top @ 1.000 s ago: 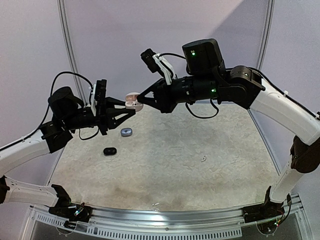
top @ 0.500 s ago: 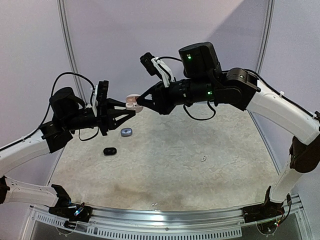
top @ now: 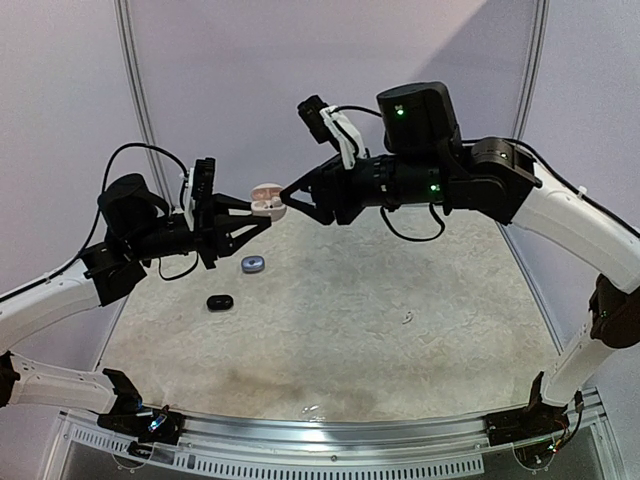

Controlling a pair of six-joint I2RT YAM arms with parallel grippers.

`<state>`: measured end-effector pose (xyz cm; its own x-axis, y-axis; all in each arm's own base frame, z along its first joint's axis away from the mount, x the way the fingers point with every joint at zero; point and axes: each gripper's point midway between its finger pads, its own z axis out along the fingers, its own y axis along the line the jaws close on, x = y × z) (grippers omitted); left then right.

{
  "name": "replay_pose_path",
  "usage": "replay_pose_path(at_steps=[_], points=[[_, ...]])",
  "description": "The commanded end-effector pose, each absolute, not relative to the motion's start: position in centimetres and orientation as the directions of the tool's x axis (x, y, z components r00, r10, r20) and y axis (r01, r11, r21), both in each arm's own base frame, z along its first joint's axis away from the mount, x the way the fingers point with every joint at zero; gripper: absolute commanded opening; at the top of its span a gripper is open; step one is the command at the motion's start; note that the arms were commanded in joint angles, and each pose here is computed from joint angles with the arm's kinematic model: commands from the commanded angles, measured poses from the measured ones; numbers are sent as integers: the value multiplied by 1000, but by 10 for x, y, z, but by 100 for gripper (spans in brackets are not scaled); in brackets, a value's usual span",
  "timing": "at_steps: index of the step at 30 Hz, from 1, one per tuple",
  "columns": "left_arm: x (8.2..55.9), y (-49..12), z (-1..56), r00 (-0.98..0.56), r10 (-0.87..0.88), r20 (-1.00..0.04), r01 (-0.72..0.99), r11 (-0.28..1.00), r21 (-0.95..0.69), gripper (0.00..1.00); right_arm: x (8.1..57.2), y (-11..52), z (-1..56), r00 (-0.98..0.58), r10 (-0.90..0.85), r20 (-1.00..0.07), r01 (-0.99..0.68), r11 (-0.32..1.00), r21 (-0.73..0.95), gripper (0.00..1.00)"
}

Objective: Insert the wireless bluetooth earbuds into the charging case

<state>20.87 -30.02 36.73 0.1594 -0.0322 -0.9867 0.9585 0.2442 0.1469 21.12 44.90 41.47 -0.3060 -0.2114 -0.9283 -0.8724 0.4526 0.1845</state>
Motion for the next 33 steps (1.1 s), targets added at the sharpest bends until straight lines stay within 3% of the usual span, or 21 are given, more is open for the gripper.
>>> replay_pose_path(at_steps=[1, 7, 12, 15, 23, 27, 33], points=[[207, -298, 376, 182, -56, -982, 955, 246, 163, 0, 221, 412, 459, -243, -87, -966, -820, 550, 157, 48], [208, -298, 376, 178, -57, -982, 955, 251, 158, 0, 255, 350, 462, -315, 50, -948, -647, 719, 253, 53], [209, -298, 376, 172, -59, -983, 955, 255, 152, 0, 303, 272, 357, -608, 103, -787, -244, 919, 308, 51], [209, -297, 375, 169, -53, -984, 954, 258, 150, 0, 310, 257, 288, -752, 75, -655, -133, 955, 263, 54], [208, -297, 375, 166, -50, -985, 954, 259, 148, 0, 319, 232, 158, -920, -40, -390, -59, 998, 37, 58], [209, -296, 375, 167, -47, -985, 953, 264, 149, 0, 326, 230, 103, -960, -36, -279, -48, 998, 36, 55], [210, -295, 373, 162, -37, -986, 951, 271, 147, 0, 329, 227, 54, -981, 16, -194, 6, 999, 51, 54]])
